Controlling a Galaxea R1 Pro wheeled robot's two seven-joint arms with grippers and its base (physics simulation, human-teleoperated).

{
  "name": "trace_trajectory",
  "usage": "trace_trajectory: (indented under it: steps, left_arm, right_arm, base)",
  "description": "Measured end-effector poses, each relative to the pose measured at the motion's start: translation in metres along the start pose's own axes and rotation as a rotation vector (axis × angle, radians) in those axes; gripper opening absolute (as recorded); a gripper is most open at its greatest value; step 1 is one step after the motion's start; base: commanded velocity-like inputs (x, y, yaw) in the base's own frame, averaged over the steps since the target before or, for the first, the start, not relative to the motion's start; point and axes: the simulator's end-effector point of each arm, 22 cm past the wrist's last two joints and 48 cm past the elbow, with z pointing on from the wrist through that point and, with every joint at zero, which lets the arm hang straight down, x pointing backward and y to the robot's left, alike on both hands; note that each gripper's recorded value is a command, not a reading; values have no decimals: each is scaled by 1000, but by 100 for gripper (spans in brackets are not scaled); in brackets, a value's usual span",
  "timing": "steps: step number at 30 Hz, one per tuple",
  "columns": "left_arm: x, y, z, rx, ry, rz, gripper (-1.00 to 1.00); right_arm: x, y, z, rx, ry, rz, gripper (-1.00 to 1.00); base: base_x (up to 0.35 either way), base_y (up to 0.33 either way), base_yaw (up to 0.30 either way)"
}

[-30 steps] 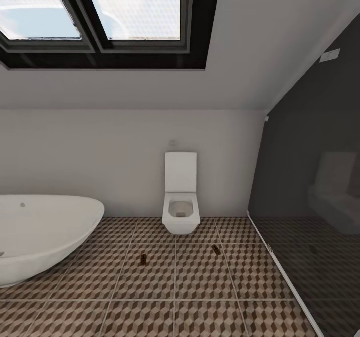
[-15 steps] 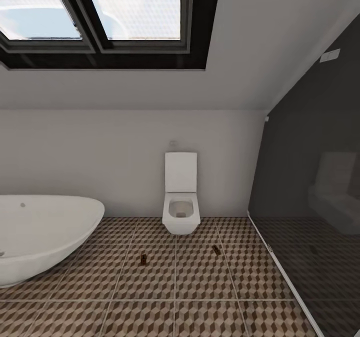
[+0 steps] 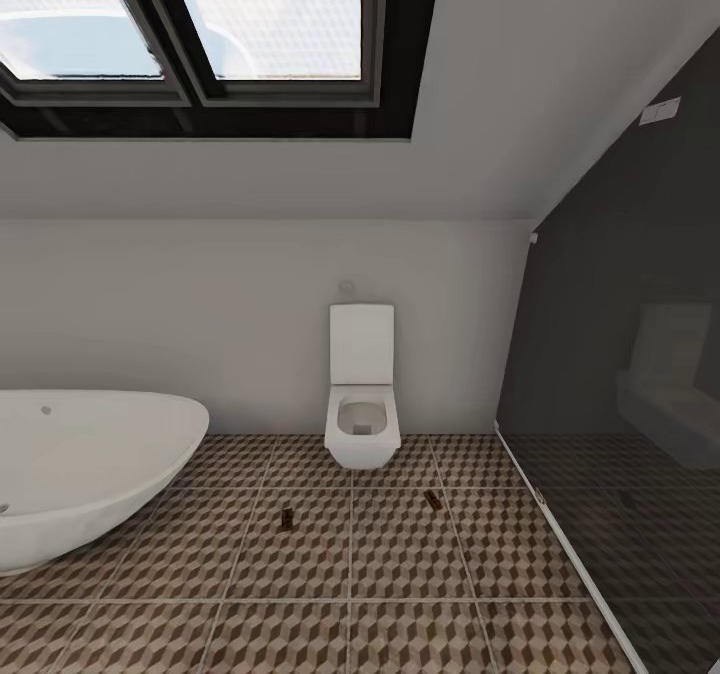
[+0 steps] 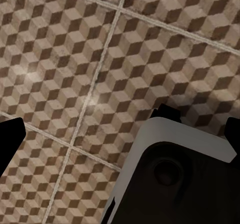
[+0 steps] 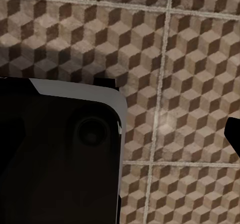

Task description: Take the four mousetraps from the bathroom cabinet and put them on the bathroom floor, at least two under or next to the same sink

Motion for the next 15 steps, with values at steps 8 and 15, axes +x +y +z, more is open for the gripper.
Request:
trace_trajectory:
  steps: [8,15]
  left_arm:
    - [1,-1,0,2,1,-3,100]
    - [1,-1,0,1,2,-5,100]
  right_arm:
    - [0,0,0,-1,0,0,100]
    - [0,1,0,-1,0,-1,100]
  base:
    - [0,0,0]
    - [0,0,0]
